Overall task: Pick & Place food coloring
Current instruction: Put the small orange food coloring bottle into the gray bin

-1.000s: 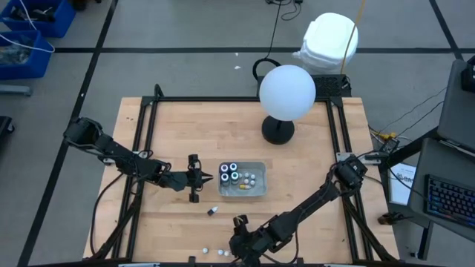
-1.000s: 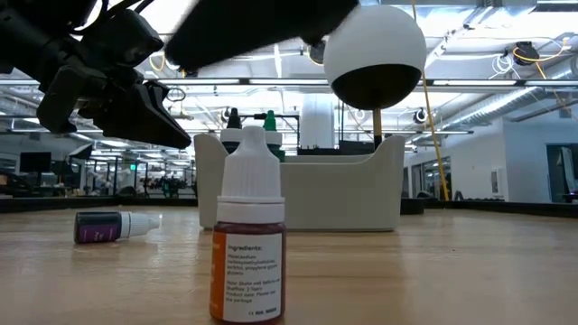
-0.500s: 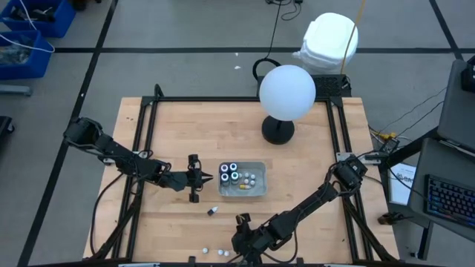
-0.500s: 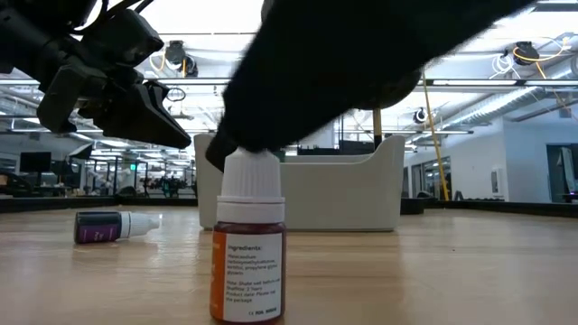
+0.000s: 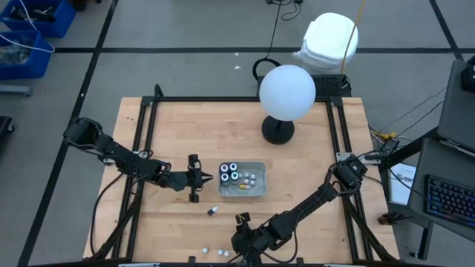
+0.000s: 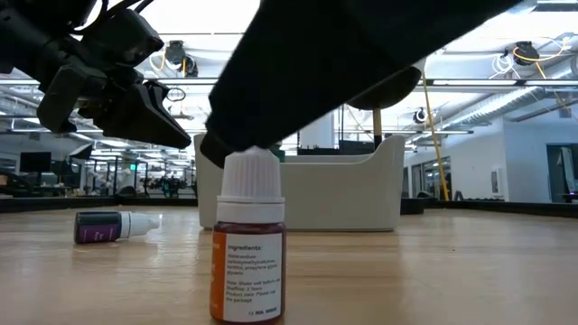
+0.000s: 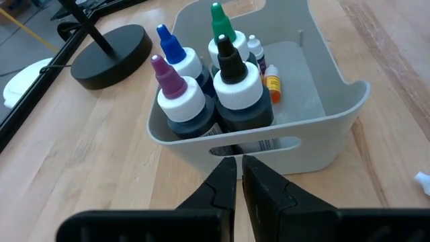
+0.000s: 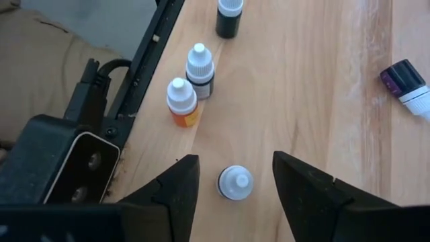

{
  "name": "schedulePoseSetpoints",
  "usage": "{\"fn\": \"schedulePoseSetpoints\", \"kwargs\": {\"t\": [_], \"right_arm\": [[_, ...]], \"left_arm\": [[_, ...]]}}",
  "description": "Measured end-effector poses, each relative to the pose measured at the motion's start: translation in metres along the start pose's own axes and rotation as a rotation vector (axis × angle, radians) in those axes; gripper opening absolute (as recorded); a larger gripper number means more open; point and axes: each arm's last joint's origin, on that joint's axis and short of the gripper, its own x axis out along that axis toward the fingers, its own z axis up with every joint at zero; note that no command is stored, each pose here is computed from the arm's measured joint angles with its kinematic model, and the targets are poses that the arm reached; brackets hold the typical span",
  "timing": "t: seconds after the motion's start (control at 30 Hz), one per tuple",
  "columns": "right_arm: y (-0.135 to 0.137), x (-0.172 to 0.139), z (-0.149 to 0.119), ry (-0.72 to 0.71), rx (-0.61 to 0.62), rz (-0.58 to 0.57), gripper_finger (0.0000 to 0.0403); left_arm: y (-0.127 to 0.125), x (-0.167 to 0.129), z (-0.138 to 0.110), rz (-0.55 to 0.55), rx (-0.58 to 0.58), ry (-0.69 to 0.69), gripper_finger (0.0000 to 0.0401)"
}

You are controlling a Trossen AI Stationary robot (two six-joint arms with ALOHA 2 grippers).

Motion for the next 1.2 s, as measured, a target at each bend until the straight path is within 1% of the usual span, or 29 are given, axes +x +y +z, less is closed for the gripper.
{"fn": "schedulePoseSetpoints", "kwargs": {"t": [0.23,0.37,0.93,1.07,1.2], "right_arm": [[0.000,0.009,-0.010,-0.069,0.017,0.021,0.0178],[-0.001,0.011,-0.015,-0.057,0.017,0.013,0.0174],[-0.004,0.012,-0.014,-0.061,0.030,0.006,0.0134],[-0.006,0.012,-0.014,-0.067,0.033,-0.014,0.0115],[-0.008,0.013,-0.015,-0.062,0.073,-0.016,0.0072]], "left_arm": [[0.000,0.000,0.000,0.000,0.000,0.000,0.0035],[0.000,0.000,0.000,0.000,0.001,0.001,0.0035],[0.000,0.000,0.000,0.000,0.001,0.001,0.0035],[0.000,0.000,0.000,0.000,0.001,0.001,0.0035],[0.000,0.000,-0.001,0.000,0.005,0.006,0.0035]]}}
